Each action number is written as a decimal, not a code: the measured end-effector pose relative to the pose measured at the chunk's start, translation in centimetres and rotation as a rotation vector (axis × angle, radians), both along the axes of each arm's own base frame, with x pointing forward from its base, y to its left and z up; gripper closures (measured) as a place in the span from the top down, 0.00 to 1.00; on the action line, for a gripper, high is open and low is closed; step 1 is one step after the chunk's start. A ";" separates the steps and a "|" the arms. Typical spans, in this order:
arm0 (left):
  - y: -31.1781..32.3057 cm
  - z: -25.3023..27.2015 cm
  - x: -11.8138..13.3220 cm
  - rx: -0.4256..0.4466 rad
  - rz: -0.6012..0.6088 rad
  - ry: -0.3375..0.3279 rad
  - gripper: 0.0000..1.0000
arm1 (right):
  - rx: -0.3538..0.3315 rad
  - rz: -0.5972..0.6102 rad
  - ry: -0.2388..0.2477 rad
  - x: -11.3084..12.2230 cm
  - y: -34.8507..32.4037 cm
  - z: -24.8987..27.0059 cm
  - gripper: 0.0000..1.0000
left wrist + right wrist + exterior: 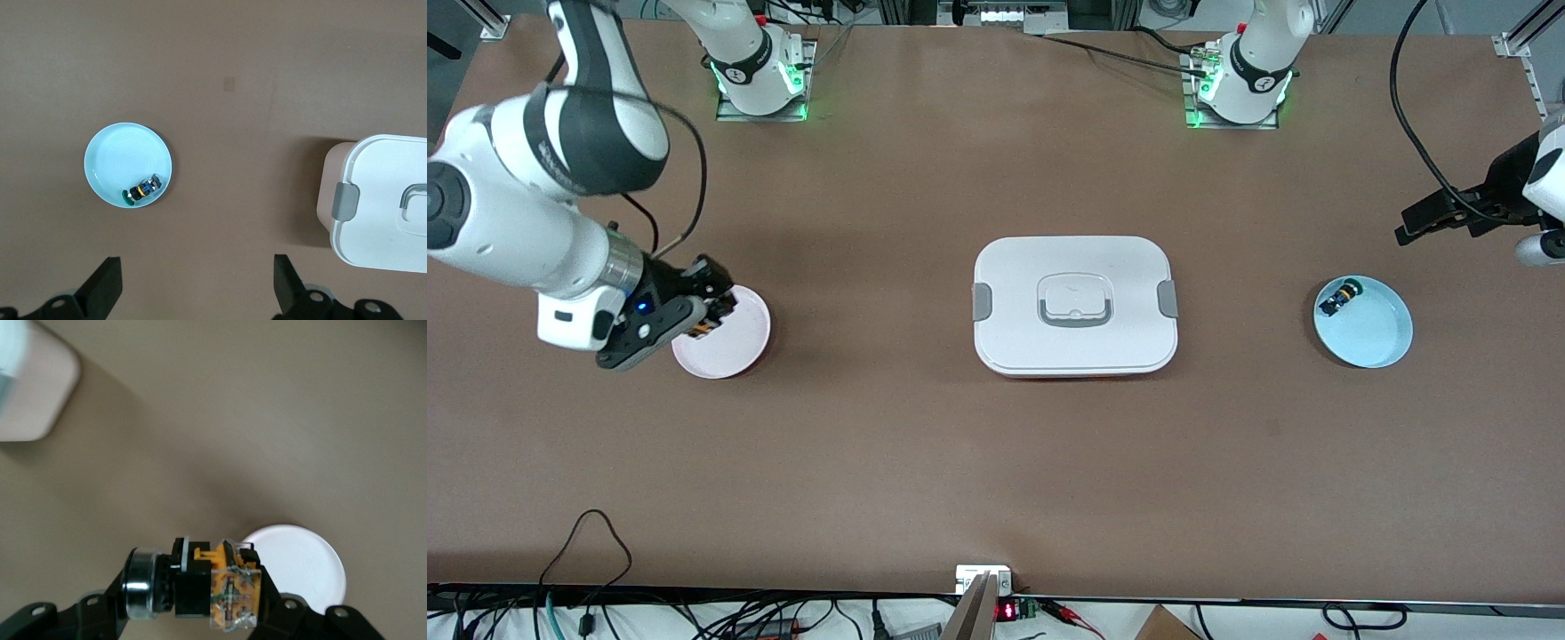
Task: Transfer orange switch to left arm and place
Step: 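Carry the switch over the box with the right gripper while the left gripper approaches, then close the left gripper on the switch held by the right gripper, then open the right gripper and pull back while the left gripper withdraws the switch, then lower the switch onto the light-blue plate with the left gripper while the right gripper retracts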
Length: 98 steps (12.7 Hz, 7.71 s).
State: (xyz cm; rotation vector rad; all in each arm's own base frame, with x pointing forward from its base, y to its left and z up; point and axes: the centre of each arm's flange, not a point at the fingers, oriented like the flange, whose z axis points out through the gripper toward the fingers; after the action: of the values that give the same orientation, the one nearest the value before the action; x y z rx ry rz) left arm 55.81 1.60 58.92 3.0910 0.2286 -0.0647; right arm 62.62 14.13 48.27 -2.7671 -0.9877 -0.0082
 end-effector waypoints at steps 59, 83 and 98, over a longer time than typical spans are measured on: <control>-33.5 -11.4 1.0 -1.473 0.473 0.140 0.44 | 1.275 0.313 -0.494 -3.1 25.7 -2.0 0.73; -16.2 -17.3 2.6 -0.784 0.049 0.170 0.44 | 1.336 0.444 -0.286 -1.4 4.6 -3.4 1.00; 16.7 -31.6 0.3 0.114 -0.015 0.303 0.44 | 0.288 -0.154 0.466 -3.4 -7.2 -6.0 1.00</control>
State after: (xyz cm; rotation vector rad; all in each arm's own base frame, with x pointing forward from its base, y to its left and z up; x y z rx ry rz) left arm 56.15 18.28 27.31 3.1828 0.2251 -0.5409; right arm 59.18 6.92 42.25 -2.4094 -0.5986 0.4162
